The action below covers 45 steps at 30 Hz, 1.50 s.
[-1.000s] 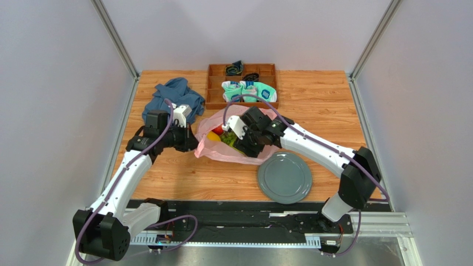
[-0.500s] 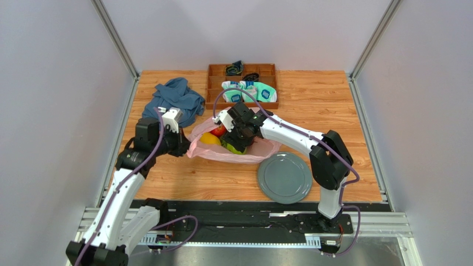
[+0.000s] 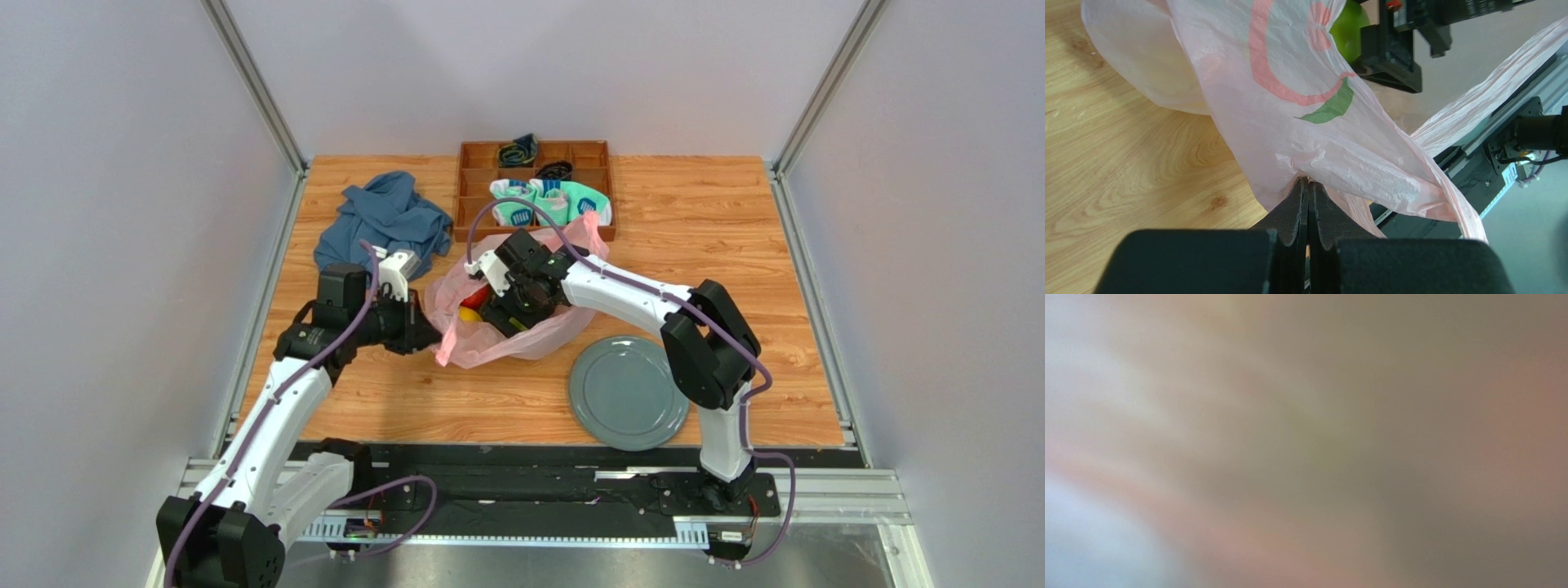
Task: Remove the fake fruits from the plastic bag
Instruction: Take out the fake fruit from the plastic bag, then place the fake fruit on the plate.
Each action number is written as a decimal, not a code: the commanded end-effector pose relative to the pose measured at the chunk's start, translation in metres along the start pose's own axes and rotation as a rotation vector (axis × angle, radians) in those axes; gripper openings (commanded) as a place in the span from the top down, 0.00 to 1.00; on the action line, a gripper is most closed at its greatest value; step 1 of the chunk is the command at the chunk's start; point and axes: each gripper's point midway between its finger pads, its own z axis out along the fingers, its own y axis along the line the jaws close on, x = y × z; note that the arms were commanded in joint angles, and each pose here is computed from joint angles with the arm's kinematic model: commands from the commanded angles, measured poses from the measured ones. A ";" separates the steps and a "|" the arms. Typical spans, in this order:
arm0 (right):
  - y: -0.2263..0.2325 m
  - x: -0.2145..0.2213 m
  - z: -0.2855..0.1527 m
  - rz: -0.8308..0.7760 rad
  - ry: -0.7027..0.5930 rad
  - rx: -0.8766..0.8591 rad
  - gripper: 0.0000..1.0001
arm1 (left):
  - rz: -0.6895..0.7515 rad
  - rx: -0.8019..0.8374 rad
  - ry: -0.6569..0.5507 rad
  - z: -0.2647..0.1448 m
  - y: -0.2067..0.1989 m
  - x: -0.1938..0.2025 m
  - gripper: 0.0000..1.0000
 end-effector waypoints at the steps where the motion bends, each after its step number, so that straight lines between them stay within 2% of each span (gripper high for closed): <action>1: 0.006 -0.009 0.013 0.012 -0.025 -0.026 0.22 | 0.036 0.054 -0.062 -0.004 -0.013 -0.016 1.00; 4: 0.009 -0.019 0.013 -0.023 -0.046 -0.053 0.46 | 0.039 0.049 -0.068 -0.004 -0.012 -0.018 1.00; 5: 0.009 -0.022 0.011 -0.037 -0.049 -0.051 0.58 | 0.037 0.046 -0.068 -0.004 -0.011 -0.018 1.00; 8: -0.002 -0.041 -0.010 -0.065 -0.094 0.000 0.71 | 0.036 0.037 -0.073 -0.002 -0.009 -0.020 1.00; 11: -0.008 -0.057 -0.051 -0.102 -0.158 0.026 0.76 | 0.036 0.034 -0.071 -0.001 -0.008 -0.022 1.00; 18: 0.017 -0.074 -0.166 -0.147 -0.370 -0.027 0.76 | 0.026 0.027 -0.076 0.004 -0.005 -0.029 1.00; 21: 0.016 -0.064 -0.191 -0.128 -0.405 -0.057 0.75 | 0.029 0.019 -0.093 0.006 -0.003 -0.040 1.00; 24: 0.021 -0.052 -0.229 -0.176 -0.469 -0.079 0.73 | 0.025 0.013 -0.101 0.012 0.000 -0.052 1.00; 27: 0.032 -0.024 -0.255 -0.277 -0.456 -0.081 0.71 | 0.002 0.019 -0.087 0.020 0.002 -0.061 1.00; 32: 0.040 0.075 -0.243 -0.506 -0.219 -0.104 0.71 | -0.011 0.022 -0.065 0.028 0.005 -0.069 1.00; 33: 0.039 0.104 -0.233 -0.517 -0.160 -0.094 0.71 | -0.006 0.020 -0.071 0.028 0.005 -0.072 1.00; 36: 0.033 0.147 -0.203 -0.552 -0.064 -0.081 0.71 | 0.000 0.011 -0.075 0.029 0.007 -0.074 1.00; 38: 0.026 0.147 -0.189 -0.539 -0.070 -0.051 0.70 | 0.004 0.006 -0.073 0.028 0.008 -0.073 1.00; 45: -0.001 0.156 -0.126 -0.332 0.031 -0.033 0.69 | -0.009 0.000 -0.036 0.027 0.010 -0.054 1.00</action>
